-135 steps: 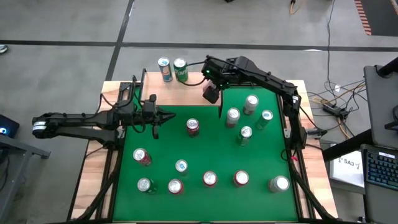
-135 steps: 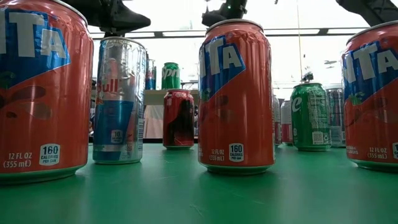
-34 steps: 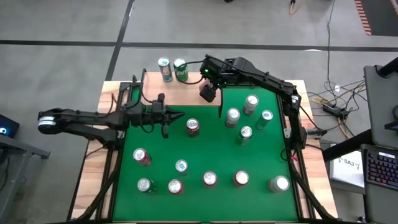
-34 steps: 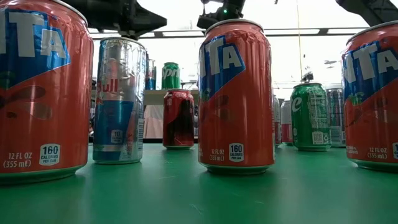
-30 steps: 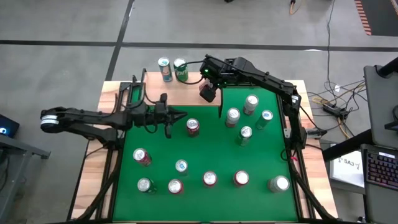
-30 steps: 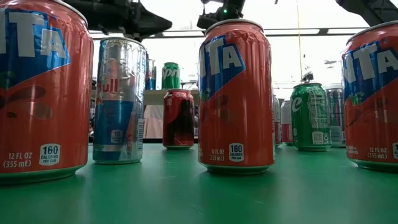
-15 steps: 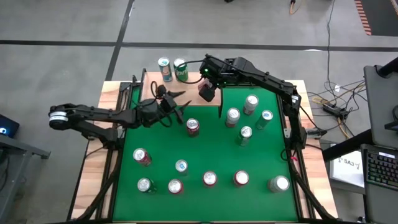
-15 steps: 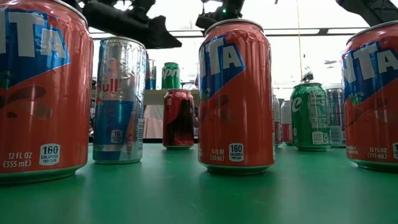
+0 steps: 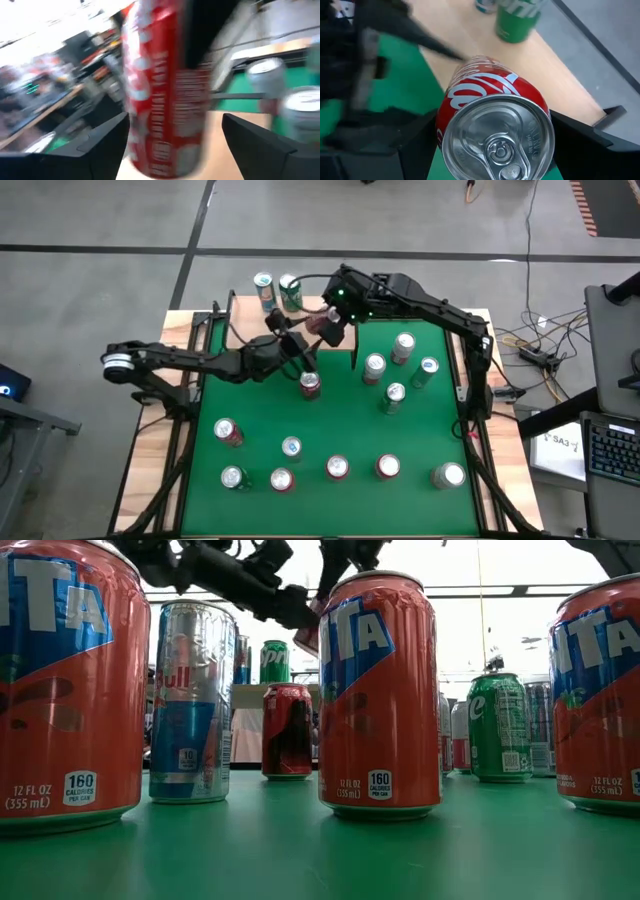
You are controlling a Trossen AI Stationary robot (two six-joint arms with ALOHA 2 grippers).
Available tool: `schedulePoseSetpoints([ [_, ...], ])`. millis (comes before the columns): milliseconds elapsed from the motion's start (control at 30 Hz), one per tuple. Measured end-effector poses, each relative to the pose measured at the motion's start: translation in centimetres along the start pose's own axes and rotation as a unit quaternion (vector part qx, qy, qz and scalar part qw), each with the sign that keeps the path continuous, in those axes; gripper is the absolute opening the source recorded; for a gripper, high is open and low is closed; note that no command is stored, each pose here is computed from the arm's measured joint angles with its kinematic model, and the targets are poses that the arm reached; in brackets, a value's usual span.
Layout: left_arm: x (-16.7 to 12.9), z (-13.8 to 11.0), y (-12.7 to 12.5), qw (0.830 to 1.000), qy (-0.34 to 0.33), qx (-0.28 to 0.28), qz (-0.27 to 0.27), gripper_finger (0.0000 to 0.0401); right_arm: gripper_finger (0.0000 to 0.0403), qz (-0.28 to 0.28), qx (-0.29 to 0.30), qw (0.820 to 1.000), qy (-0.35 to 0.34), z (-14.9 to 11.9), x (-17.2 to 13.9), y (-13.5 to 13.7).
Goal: Place canned beverage on shelf
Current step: Put the red can on the shelf
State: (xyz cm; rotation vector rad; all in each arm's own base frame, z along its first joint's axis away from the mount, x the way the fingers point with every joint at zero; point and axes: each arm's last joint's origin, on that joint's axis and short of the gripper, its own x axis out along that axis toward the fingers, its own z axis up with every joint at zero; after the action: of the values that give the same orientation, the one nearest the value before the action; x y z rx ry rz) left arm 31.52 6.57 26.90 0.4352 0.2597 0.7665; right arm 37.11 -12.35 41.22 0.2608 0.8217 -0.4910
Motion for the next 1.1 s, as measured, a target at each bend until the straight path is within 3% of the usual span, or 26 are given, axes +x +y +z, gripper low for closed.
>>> schedulePoseSetpoints([
  [67, 0.4, 0.1, -0.1, 0.999, 0.016, 0.004, 0.030, 0.0302, 0.0315, -0.002, -0.003, 1.000, -0.003, -0.1, -0.1, 0.6],
  [333, 0.4, 0.0, -0.6, 1.000, 0.012, 0.002, 0.008, 0.0297, 0.0315, 0.003, -0.016, 1.000, -0.004, -0.5, -0.4, 2.3],
  [600, 0.2, 0.2, -0.9, 1.000, 0.014, -0.006, 0.011, 0.0232, 0.0315, 0.010, -0.023, 1.000, -0.008, -0.4, -0.4, 2.5],
  [1100, 0.1, 0.2, -1.0, 1.000, 0.014, -0.021, 0.010, 0.0226, 0.0328, 0.009, -0.026, 0.999, -0.018, -0.2, -0.4, 2.5],
])
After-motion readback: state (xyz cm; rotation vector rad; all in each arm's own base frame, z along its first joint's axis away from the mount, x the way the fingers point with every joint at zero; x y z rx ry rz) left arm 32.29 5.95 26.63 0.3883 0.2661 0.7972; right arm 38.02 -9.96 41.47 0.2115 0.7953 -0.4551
